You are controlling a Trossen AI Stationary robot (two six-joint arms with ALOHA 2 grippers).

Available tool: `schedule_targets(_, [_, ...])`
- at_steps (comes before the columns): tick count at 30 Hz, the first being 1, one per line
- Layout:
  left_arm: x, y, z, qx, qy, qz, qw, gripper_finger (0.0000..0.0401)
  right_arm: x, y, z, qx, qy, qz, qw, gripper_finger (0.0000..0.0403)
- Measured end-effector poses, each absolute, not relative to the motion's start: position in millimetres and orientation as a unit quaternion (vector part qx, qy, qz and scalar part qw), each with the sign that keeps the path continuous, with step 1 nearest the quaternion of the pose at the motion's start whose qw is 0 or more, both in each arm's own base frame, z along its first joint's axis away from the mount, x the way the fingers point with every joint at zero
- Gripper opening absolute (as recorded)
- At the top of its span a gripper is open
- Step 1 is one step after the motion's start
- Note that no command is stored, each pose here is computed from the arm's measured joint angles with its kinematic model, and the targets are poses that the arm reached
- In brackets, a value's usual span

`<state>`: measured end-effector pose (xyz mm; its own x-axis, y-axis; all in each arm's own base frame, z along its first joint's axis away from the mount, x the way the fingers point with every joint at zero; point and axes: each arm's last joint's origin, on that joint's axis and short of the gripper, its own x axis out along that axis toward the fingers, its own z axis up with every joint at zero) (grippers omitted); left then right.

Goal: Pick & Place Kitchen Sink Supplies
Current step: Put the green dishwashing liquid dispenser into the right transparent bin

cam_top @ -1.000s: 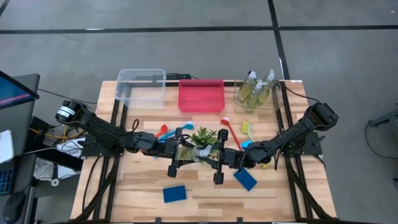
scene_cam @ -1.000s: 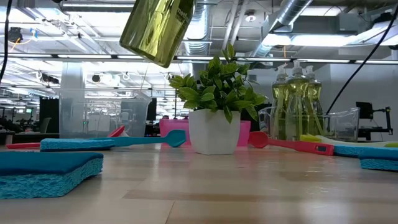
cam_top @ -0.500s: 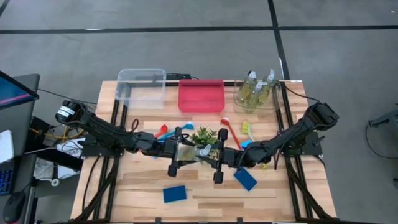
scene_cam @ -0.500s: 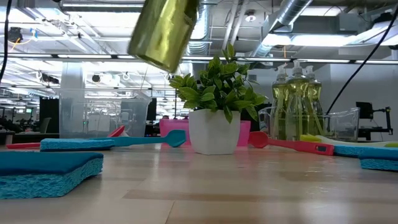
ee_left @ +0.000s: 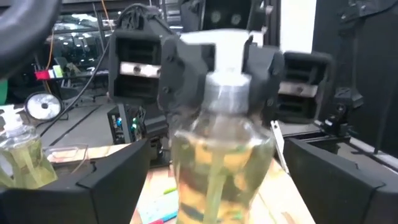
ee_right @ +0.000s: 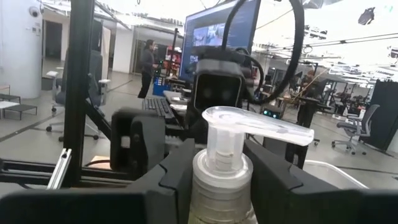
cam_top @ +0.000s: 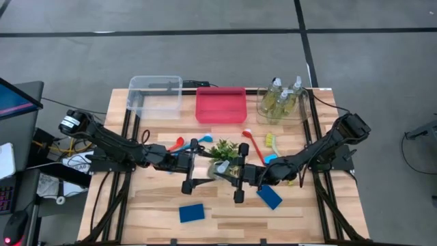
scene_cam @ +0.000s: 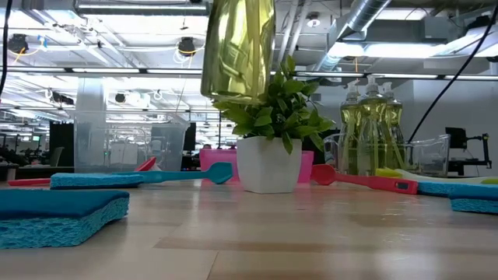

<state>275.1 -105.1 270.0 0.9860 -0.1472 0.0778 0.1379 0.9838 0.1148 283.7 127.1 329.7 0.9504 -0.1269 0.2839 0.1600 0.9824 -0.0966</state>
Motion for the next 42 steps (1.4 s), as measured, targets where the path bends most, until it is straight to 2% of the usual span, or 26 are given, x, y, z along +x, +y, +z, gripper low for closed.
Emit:
schedule_targets(7, [262, -108, 280, 0.056, -0.039, -0.086, 0.994, 0.0366, 282, 128, 333, -0.06, -0.15, -0.072, 0.984, 0.011])
schedule_targets(14, [241, -101, 295, 0.06, -0.015, -0.091, 0.994, 0.0365, 268, 131, 354, -0.068, -0.172, -0.077, 0.98, 0.0117])
schedule_targets(27, [219, -91, 311, 0.033, -0.012, -0.091, 0.995, 0.036, 222, 117, 412, -0.108, -0.133, -0.254, 0.952, 0.0114])
schedule_targets(31, [219, -91, 310, 0.034, -0.008, -0.091, 0.995, 0.0361, 207, 105, 422, -0.099, -0.102, -0.318, 0.937, 0.0124])
schedule_targets(35, [220, -91, 309, 0.035, -0.006, -0.091, 0.995, 0.0362, 194, 94, 428, -0.093, -0.054, -0.384, 0.917, 0.0115])
schedule_targets(42, [220, -91, 309, 0.036, -0.002, -0.091, 0.995, 0.0357, 173, 79, 437, -0.068, -0.002, -0.446, 0.892, 0.0115])
